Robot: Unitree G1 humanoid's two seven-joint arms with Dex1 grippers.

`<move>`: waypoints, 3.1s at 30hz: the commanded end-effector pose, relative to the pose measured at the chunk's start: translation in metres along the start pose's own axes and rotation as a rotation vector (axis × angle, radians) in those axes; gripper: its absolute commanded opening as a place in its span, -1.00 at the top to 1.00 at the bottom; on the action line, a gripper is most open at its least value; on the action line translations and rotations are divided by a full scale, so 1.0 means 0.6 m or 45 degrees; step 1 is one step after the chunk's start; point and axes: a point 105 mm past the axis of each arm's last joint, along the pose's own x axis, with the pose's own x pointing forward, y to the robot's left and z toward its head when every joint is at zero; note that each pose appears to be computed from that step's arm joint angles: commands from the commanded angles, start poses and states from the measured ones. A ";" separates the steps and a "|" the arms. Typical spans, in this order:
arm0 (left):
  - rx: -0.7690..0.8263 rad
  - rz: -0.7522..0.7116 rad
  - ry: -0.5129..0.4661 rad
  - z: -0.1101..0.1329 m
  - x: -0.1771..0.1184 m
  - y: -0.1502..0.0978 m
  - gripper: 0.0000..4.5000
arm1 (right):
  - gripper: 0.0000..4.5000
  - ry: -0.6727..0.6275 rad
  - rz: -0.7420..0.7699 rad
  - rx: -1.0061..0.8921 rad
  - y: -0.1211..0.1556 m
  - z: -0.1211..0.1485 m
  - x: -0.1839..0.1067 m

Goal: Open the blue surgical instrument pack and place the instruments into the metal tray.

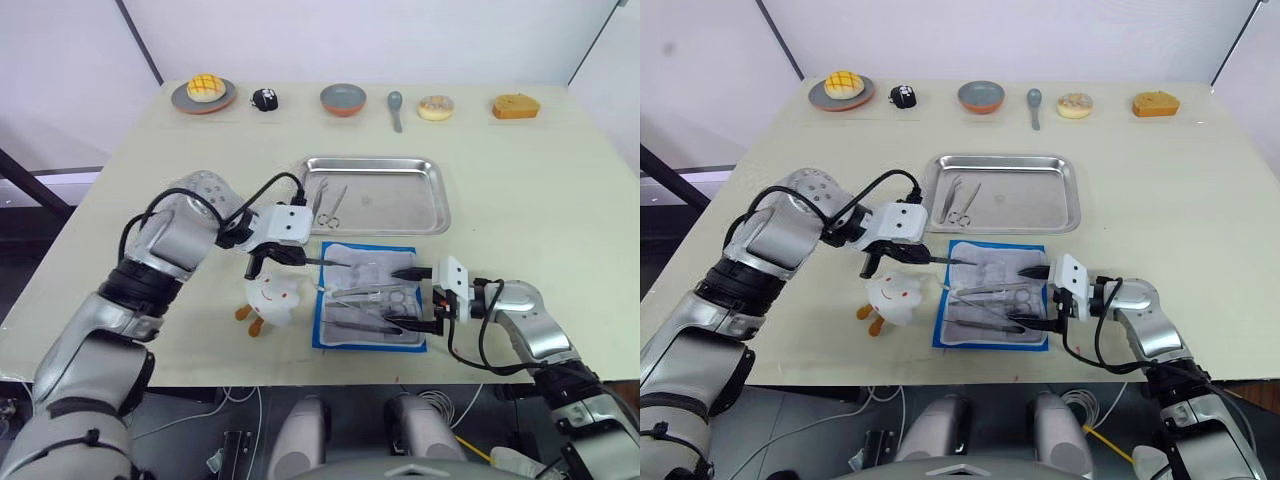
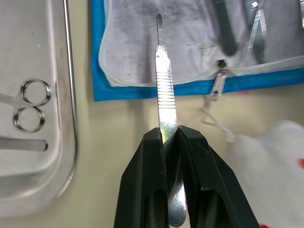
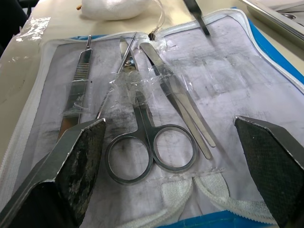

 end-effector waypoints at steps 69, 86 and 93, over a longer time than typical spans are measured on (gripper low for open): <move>-1.264 0.929 -0.554 0.164 0.080 0.164 -0.94 | -1.00 0.120 0.078 0.183 0.025 -0.042 -0.005; -0.446 0.336 -0.984 0.133 -0.011 -0.004 -0.94 | -1.00 0.100 0.072 0.169 0.023 -0.039 0.000; -0.440 0.125 -0.921 0.079 -0.043 -0.050 -0.94 | -1.00 0.096 0.061 0.161 0.023 -0.037 -0.007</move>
